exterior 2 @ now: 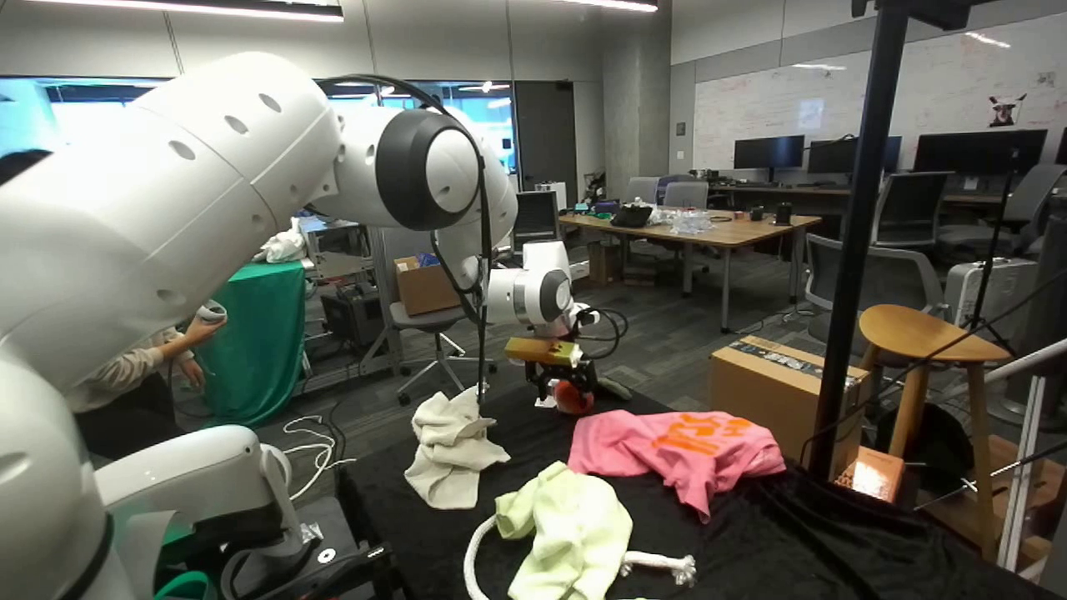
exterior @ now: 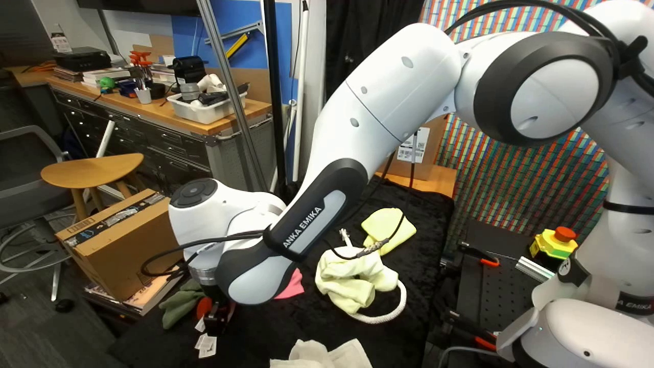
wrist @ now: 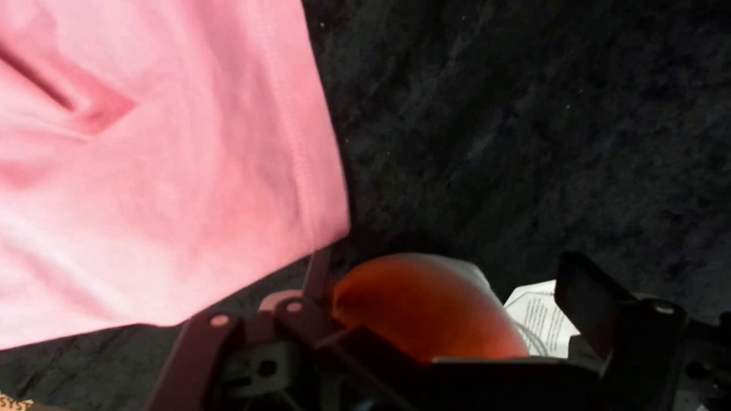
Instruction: Group up the objects on the table
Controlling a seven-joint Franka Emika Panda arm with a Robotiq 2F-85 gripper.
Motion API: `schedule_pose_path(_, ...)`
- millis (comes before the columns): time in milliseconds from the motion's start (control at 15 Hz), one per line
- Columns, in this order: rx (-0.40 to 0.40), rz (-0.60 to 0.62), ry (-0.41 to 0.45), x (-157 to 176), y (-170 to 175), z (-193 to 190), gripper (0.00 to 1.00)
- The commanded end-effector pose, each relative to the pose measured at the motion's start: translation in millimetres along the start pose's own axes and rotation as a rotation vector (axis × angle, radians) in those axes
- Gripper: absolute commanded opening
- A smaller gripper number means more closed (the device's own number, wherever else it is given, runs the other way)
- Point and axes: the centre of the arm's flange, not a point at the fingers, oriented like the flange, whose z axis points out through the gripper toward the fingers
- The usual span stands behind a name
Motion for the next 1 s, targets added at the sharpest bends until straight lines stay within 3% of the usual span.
schedule_pose_path(0, 0.032, -0.048, -0.001, -14.9, -1.1, -2.4, 1.00)
schedule_pose_path(933, 0.061, 0.015, 0.059, 18.5, 13.6, -21.5, 1.00)
